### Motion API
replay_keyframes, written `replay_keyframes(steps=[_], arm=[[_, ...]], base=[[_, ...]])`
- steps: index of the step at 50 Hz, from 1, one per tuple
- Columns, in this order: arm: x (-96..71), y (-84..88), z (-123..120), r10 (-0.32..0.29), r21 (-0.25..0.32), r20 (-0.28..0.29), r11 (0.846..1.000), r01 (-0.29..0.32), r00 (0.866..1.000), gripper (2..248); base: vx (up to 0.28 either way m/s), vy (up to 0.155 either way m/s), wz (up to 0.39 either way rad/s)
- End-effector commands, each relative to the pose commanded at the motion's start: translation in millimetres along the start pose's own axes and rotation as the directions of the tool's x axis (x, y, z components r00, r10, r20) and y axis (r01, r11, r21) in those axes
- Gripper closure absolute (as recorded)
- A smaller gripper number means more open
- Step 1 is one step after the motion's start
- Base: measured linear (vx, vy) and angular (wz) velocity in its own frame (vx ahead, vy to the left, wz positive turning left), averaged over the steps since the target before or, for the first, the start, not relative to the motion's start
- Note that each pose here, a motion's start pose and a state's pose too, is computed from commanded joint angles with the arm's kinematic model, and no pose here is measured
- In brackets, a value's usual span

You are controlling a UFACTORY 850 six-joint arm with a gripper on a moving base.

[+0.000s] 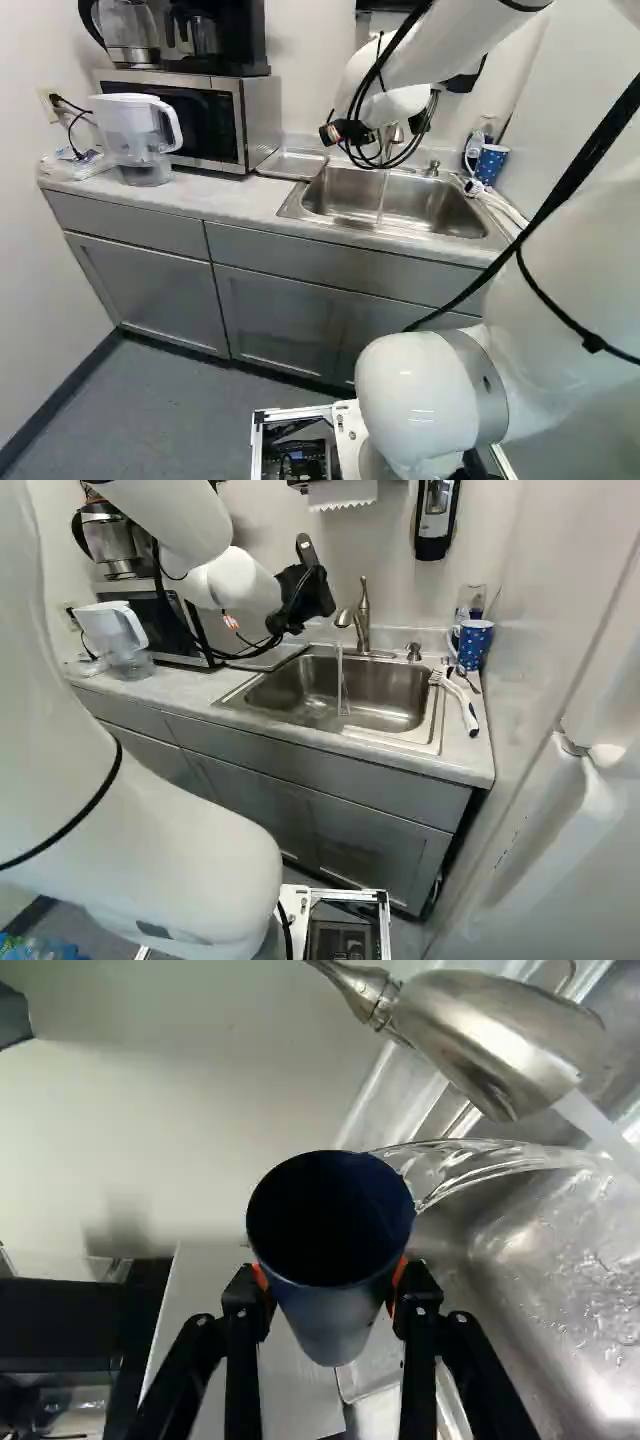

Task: Rinse the cup and place it in the tray

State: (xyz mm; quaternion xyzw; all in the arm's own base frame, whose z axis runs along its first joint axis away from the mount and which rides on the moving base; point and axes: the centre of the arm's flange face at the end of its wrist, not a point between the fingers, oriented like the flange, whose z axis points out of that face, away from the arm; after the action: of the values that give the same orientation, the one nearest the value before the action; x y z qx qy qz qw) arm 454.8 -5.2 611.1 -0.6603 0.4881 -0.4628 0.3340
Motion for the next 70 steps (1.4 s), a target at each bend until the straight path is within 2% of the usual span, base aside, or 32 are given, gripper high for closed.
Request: replay_keyframes(steps=[13, 27, 36, 44, 53, 62, 70], arm=[[0.0, 0.0, 0.0, 0.136, 0.000, 0.000, 0.991, -0.136, 0.991, 126], [0.0, 0.0, 0.0, 0.280, 0.000, 0.000, 0.960, -0.280, 0.960, 126], [0.0, 0.0, 0.0, 0.369, 0.000, 0.000, 0.929, -0.369, 0.929, 126], [0.0, 0.0, 0.0, 0.446, 0.000, 0.000, 0.895, -0.446, 0.895, 126], [0.0, 0.0, 0.0, 0.529, 0.000, 0.000, 0.849, -0.529, 0.849, 126], [0.0, 0.0, 0.0, 0.607, 0.000, 0.000, 0.795, -0.607, 0.795, 126], [0.0, 0.0, 0.0, 0.607, 0.000, 0.000, 0.795, -0.607, 0.795, 126]], base=[[0.000, 0.000, 0.000], [0.000, 0.000, 0.000], [0.000, 0.000, 0.000], [0.000, 0.000, 0.000], [0.000, 0.000, 0.000], [0.000, 0.000, 0.000], [0.000, 0.000, 0.000]])
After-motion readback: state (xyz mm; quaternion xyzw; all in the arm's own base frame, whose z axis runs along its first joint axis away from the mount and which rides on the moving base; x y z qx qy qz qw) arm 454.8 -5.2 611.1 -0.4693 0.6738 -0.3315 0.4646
